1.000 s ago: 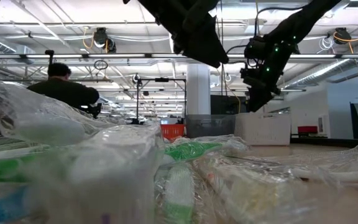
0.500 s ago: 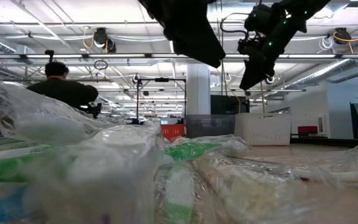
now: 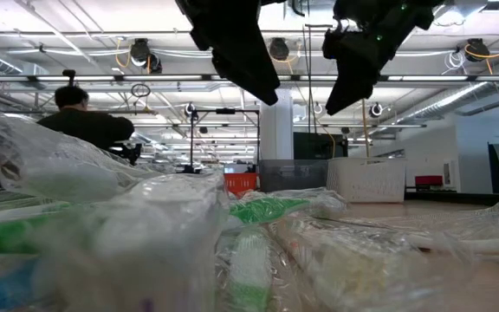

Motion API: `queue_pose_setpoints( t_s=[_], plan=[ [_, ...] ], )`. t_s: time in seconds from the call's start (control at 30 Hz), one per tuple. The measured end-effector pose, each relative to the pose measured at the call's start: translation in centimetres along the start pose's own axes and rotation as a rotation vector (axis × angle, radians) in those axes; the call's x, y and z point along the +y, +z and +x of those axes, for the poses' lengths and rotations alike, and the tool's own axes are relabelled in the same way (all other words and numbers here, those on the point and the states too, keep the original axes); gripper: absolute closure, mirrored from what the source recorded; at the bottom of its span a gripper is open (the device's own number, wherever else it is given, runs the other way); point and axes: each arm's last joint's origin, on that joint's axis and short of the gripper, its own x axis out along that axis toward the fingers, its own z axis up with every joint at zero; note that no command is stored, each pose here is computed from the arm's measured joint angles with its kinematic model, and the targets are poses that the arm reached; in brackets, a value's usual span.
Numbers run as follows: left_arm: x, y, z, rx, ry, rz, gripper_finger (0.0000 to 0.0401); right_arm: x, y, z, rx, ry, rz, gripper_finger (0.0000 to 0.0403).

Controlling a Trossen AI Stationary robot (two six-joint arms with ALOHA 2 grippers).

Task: Pick & Place Toothbrushes
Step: Put the green toothbrush into the black bin

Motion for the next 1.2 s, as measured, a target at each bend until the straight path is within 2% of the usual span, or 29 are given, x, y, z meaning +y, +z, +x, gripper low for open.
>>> queue_pose_setpoints(
  t_s=[0.3,0.53,1.0,1.2],
  plan=[
    [-3.1,-1.4,-0.4,0.08,0.0,-0.092,0.0185,5.1,-0.8,-0.1,0.034,0.132,-0.045,0.0261],
    [-6.0,-2.9,-1.1,0.124,0.094,-0.119,0.0185,9.6,-2.0,-0.7,0.061,0.251,-0.098,0.0267],
    [-10.9,-4.6,-2.3,0.073,0.122,-0.134,0.0185,17.3,-8.7,1.4,-0.07,0.57,-0.143,0.0268],
    [-12.6,-5.3,-2.9,0.028,0.161,-0.137,0.0185,19.1,-10.8,3.0,-0.094,0.586,-0.163,0.0269]
  ],
)
